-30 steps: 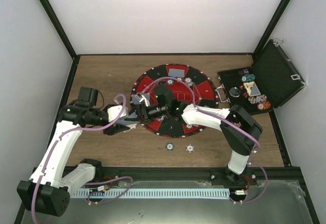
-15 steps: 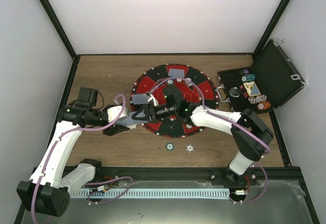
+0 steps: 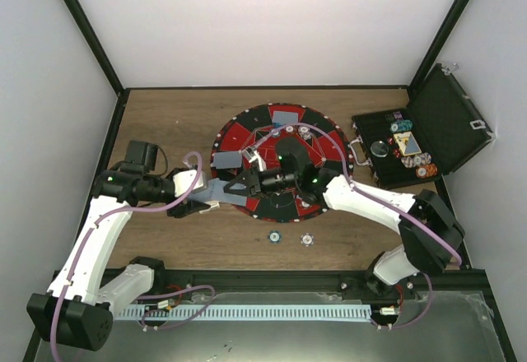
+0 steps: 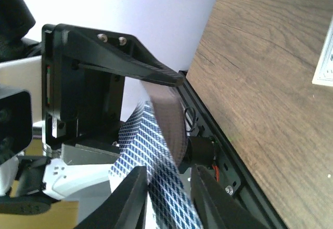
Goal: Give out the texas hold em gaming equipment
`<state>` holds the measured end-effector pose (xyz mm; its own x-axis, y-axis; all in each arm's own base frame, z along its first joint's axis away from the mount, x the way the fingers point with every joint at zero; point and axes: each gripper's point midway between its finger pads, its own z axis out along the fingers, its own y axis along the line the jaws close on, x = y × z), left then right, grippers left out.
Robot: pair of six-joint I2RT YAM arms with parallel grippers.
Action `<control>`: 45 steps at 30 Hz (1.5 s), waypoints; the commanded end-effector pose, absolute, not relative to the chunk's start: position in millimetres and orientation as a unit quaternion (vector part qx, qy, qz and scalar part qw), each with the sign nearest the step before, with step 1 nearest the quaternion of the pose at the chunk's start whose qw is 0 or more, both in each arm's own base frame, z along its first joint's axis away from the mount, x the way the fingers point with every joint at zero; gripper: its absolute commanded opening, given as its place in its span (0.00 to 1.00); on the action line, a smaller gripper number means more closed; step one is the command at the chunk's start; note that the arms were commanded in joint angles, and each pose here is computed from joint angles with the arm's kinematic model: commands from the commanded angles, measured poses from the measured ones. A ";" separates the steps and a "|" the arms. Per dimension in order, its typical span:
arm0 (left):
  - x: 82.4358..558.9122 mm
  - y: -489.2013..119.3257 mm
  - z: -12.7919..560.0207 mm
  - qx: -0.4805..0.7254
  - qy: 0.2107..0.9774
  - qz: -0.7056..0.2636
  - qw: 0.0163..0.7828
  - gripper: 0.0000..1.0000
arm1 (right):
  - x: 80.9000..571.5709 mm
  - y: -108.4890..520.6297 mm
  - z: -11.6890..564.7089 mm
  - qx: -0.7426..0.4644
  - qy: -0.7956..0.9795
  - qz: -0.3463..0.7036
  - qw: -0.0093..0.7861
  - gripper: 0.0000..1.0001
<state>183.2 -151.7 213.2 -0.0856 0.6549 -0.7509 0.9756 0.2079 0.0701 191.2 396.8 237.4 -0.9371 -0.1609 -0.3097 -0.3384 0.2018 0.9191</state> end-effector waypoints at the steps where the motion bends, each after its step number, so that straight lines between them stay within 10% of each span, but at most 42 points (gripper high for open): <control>1: 180.9 -156.8 220.3 0.595 0.675 -0.243 0.361 0.09 | 195.5 389.4 242.9 -0.148 0.772 0.612 0.081 0.21; 9: 182.0 -154.8 218.0 0.597 0.678 -0.235 0.359 0.09 | 200.2 369.8 248.1 -0.132 0.779 0.606 0.091 0.01; 45: 179.5 -152.8 217.3 0.602 0.678 -0.230 0.355 0.09 | 276.7 145.8 51.8 0.076 0.943 0.298 0.129 0.02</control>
